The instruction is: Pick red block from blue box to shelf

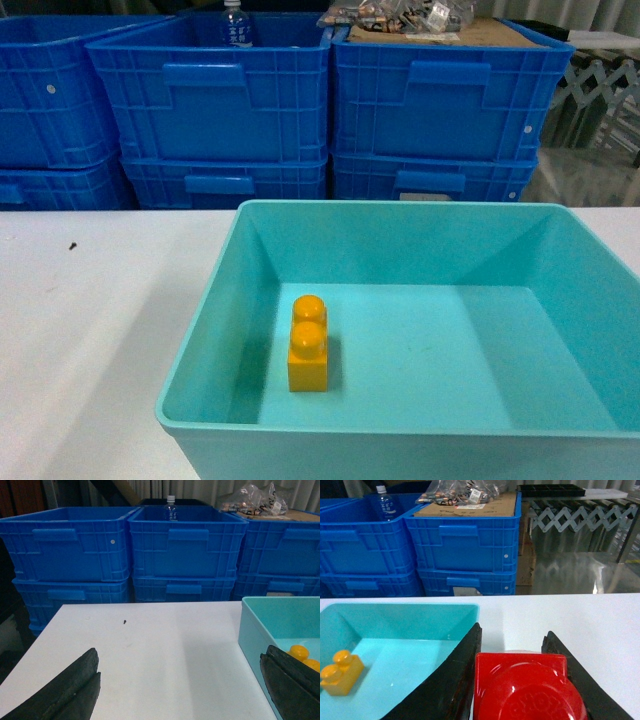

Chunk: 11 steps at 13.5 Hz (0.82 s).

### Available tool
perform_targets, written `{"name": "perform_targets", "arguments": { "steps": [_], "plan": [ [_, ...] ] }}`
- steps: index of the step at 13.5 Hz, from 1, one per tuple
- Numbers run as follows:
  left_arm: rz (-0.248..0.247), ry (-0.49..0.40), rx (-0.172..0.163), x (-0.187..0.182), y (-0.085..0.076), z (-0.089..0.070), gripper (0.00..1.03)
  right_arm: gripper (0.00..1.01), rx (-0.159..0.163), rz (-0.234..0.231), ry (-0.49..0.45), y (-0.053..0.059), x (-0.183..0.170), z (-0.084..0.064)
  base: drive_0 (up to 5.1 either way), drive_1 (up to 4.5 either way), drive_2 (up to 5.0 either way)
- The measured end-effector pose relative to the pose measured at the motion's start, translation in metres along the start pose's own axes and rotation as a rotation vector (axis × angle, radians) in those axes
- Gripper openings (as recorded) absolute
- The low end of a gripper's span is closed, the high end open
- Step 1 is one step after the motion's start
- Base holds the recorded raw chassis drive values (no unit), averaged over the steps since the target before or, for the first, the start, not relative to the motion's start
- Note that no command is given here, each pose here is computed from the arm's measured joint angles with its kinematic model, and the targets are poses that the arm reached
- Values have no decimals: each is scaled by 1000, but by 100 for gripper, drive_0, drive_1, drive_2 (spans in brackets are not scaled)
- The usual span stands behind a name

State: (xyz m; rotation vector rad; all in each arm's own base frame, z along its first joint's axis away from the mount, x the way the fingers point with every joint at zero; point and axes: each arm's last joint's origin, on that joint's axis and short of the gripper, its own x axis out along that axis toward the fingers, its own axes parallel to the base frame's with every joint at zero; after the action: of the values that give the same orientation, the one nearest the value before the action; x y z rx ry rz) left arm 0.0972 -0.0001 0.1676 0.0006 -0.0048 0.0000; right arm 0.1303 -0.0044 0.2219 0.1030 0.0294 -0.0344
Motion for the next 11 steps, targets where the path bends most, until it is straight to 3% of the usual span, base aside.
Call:
{"name": "perform_targets", "arguments": {
  "steps": [4, 9, 11],
  "plan": [
    [0, 0, 0, 0, 0, 0, 98, 29, 0, 34, -20, 14, -28, -8, 0, 0, 0],
    [0, 0, 0, 0, 0, 0, 98, 29, -1, -37, -18, 10, -15, -10, 0, 0, 0],
    [0, 0, 0, 0, 0, 0, 98, 29, 0, -65, -17, 2, -11, -9, 0, 0, 0]
  ]
}}
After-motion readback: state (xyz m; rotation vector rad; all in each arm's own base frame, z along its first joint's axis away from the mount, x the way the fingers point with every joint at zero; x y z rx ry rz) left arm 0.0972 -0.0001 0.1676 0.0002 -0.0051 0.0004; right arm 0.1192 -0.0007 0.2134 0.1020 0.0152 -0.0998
